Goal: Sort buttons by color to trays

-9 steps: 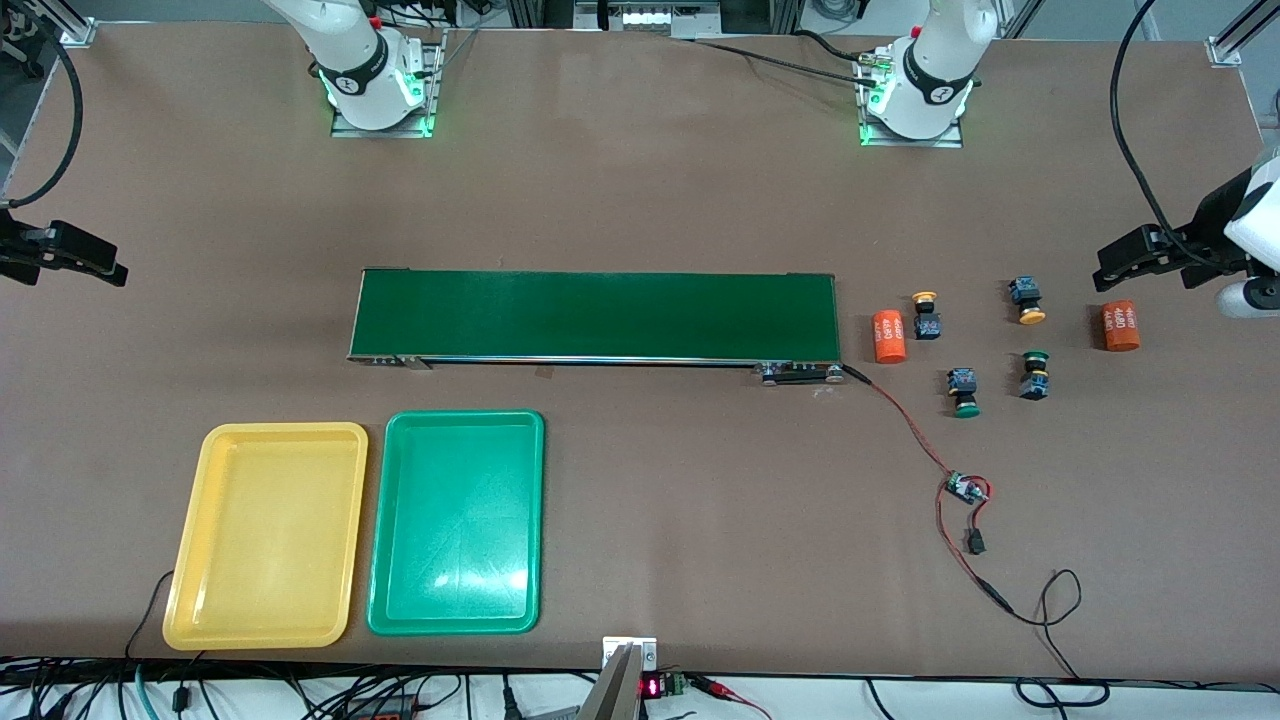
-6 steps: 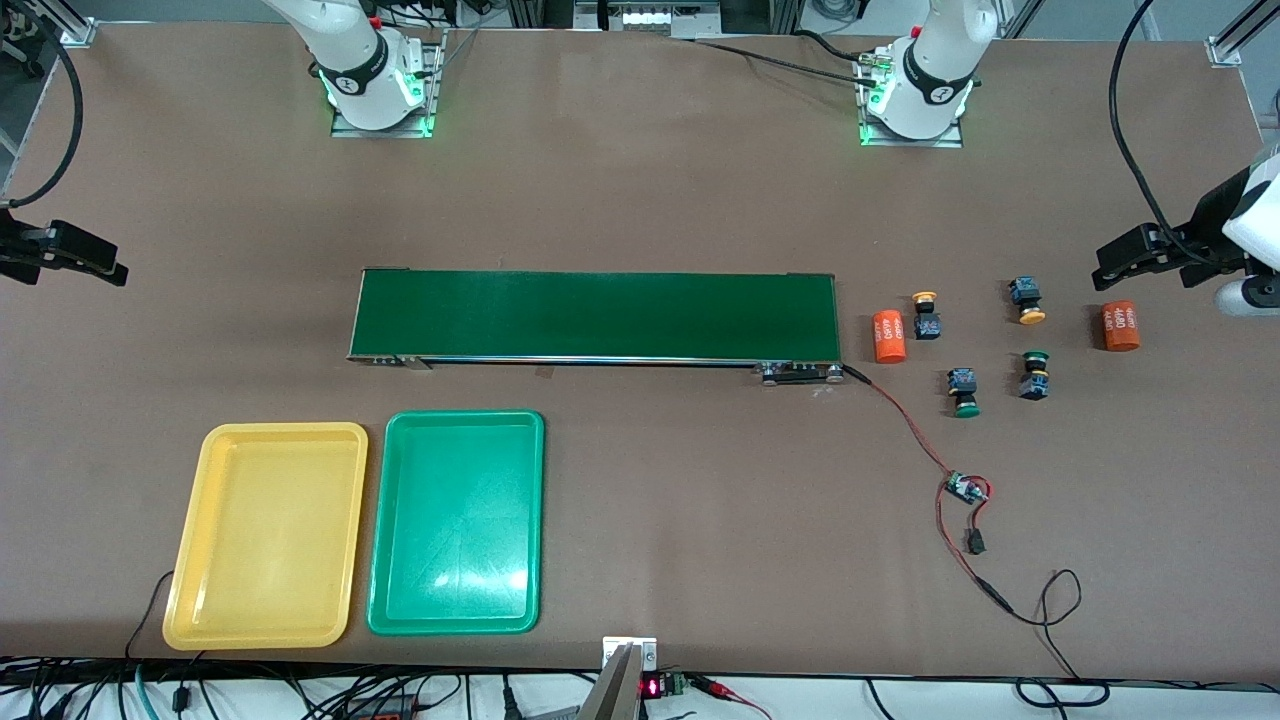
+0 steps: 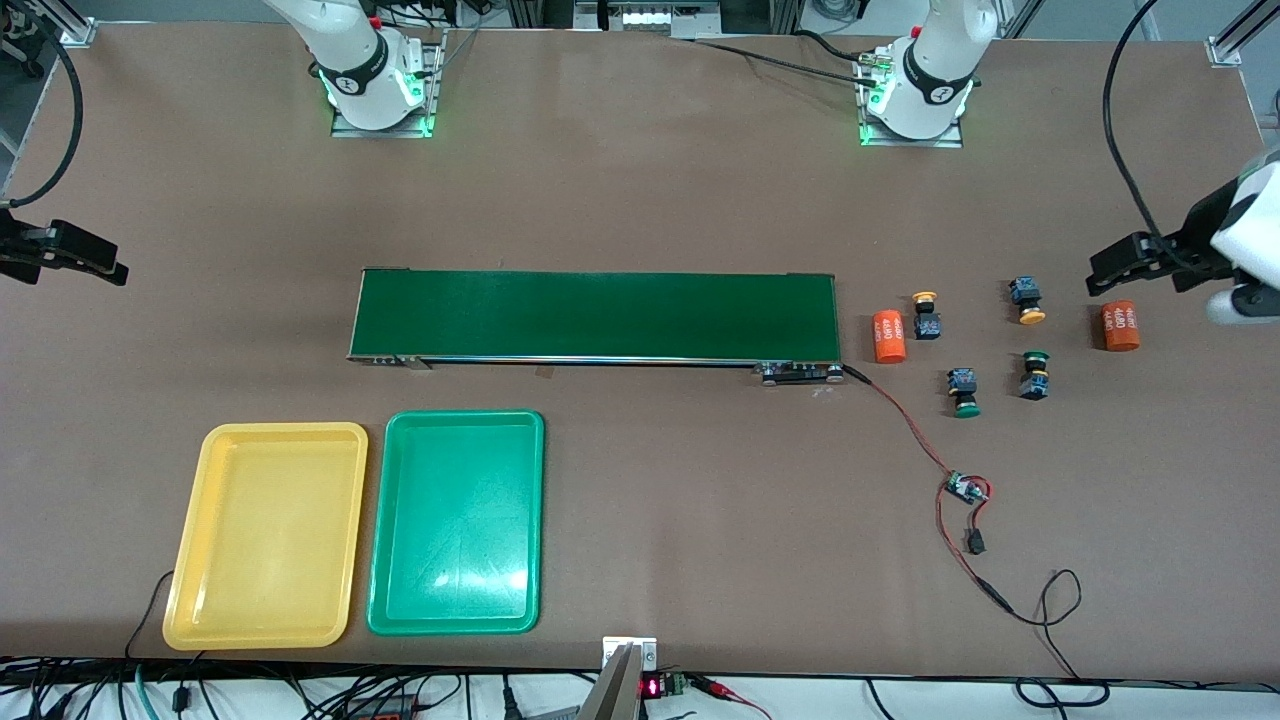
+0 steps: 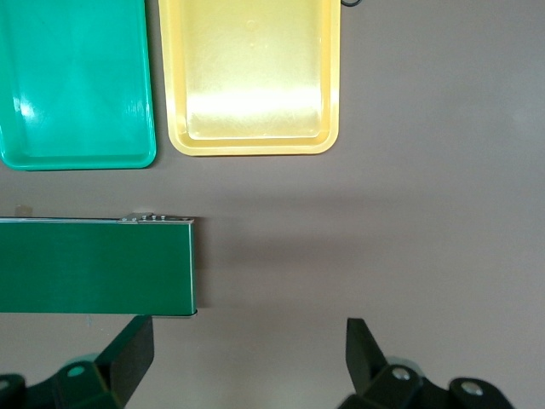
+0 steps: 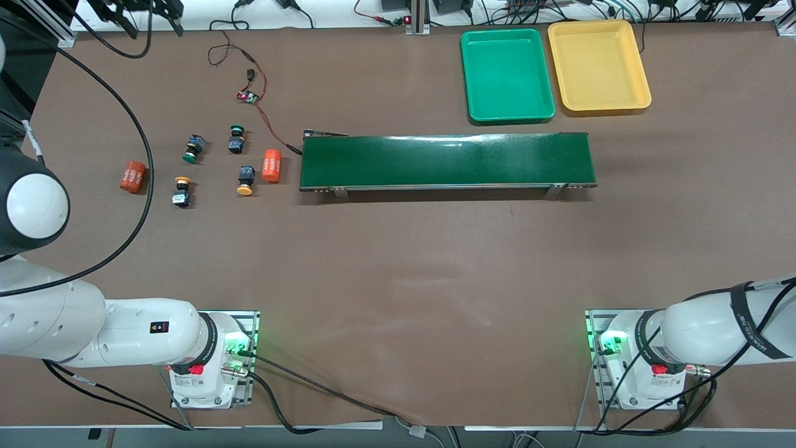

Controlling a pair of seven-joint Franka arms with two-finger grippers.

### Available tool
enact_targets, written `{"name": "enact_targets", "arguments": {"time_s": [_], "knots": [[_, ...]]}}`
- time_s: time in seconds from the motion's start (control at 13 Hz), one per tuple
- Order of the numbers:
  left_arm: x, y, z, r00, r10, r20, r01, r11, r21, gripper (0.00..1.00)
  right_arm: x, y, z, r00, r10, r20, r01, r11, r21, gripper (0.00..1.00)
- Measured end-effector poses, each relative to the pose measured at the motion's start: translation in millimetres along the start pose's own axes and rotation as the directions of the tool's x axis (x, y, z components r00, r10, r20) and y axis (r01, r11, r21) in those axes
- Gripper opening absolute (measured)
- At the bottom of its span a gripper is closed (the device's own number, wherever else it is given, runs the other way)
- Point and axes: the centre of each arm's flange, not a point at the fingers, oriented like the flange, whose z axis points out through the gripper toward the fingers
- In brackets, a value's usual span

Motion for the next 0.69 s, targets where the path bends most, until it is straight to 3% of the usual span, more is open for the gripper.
{"name": "enact_targets", "arguments": {"time_s": [0.39,0.54,0.69], "knots": [[55,4,138,0.982,0.004,0.190,-0.002,1.000,-0.007,1.00,5,3,14,1.000,0.001,0.028,0.000,1.000,-0.027,1.00],[65,12,177,0.974,0.016,0.224,-0.014,1.000,-0.009,1.00,8,4,19,0.999,0.002,0.037,-0.001,1.000,-0.029,1.00],[73,17,202,0.977,0.023,0.214,-0.021,1.000,-0.011,1.00,9,5,22,0.999,0.004,0.042,-0.003,1.000,-0.030,1.00]]}}
